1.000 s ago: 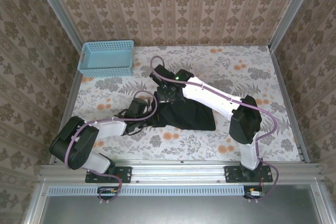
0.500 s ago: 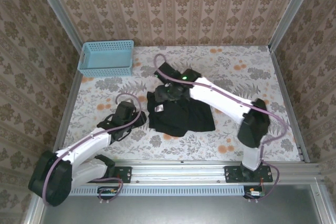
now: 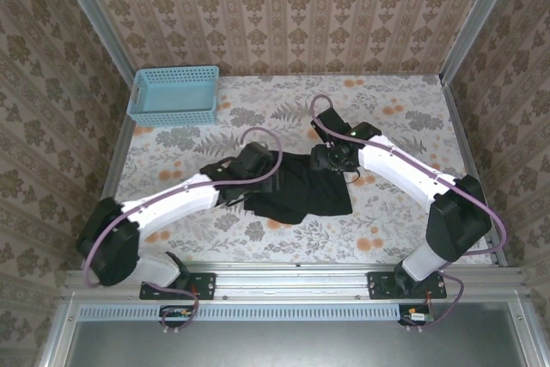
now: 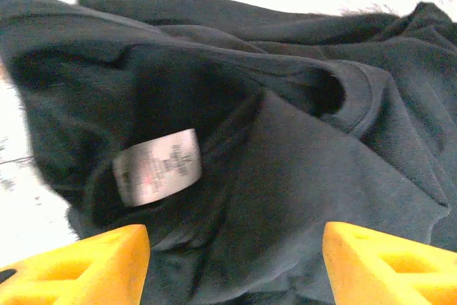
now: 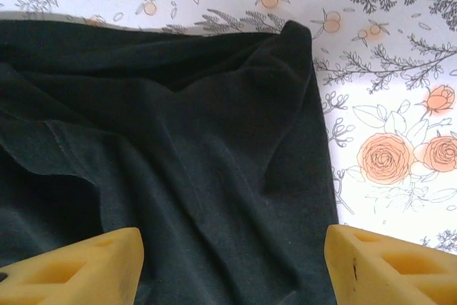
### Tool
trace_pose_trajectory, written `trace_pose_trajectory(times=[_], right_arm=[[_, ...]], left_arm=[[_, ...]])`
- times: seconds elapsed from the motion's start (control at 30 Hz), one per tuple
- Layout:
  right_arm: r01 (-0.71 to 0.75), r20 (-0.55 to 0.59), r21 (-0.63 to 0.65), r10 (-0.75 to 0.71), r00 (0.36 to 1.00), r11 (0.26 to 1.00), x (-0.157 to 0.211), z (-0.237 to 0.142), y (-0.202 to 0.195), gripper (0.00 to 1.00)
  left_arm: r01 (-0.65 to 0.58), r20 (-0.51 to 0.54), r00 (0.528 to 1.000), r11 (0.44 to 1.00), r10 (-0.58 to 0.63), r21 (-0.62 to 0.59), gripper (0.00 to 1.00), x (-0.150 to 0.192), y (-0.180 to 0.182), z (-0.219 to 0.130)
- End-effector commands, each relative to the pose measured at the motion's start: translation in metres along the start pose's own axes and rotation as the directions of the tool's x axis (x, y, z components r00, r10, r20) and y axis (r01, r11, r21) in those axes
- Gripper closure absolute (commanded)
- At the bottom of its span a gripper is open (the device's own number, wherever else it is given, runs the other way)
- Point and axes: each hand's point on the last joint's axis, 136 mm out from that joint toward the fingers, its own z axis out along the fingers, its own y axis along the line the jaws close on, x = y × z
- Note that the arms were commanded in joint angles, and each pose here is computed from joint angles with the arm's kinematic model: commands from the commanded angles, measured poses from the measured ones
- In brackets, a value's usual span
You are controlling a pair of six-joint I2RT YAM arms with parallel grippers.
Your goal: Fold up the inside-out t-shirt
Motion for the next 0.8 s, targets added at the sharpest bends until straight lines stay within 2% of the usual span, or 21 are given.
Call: trace_pose_trajectory(times=[0.0,0.1,0.17,0.3,0.37,0.5,0.67,0.77], right_arm=[[-0.018,0.039,-0.018,0.018,0.999,1.000,-0.006,-0.005,-0.001,0.30],[-0.024,0.045,-0.016,0.024,0.999,1.000,-0.007,-0.007,-0.005,0.30],[-0.032,0.053,-0.012,0.032,0.998,0.999,-0.008,-0.007,-0.009,0.30],[-0.044,0.053,-0.006,0.044,0.998,0.999,-0.011,-0.003,-0.016,0.29],[-0.047,0.045,0.002,0.047,0.998,0.999,-0.012,0.001,-0.019,0.29],[-0.026,0.050,-0.025,0.028,0.998,0.999,-0.018,0.008,-0.011,0.29],[0.024,0.058,-0.076,-0.019,0.998,0.997,-0.032,0.020,0.009,0.30],[0.058,0.020,-0.103,-0.057,0.998,0.993,-0.030,0.036,0.025,0.34]], left_arm=[[-0.064,-0.044,0.997,0.997,0.062,-0.046,0.34,0.007,-0.005,0.012],[-0.073,-0.082,0.994,0.997,0.070,-0.037,0.46,0.014,-0.011,0.025],[-0.070,-0.095,0.993,0.997,0.066,-0.038,0.64,0.018,-0.010,0.027],[-0.072,-0.055,0.996,0.997,0.071,-0.017,0.89,0.020,-0.010,0.011],[-0.093,-0.007,0.996,0.996,0.093,-0.018,0.96,0.023,-0.012,-0.008],[-0.055,0.055,0.997,0.998,0.055,-0.001,1.00,0.042,-0.003,-0.033],[0.093,0.015,0.996,0.996,-0.093,-0.013,1.00,0.090,0.037,-0.021],[0.143,0.009,0.990,0.989,-0.143,-0.045,0.99,0.105,0.056,-0.013]])
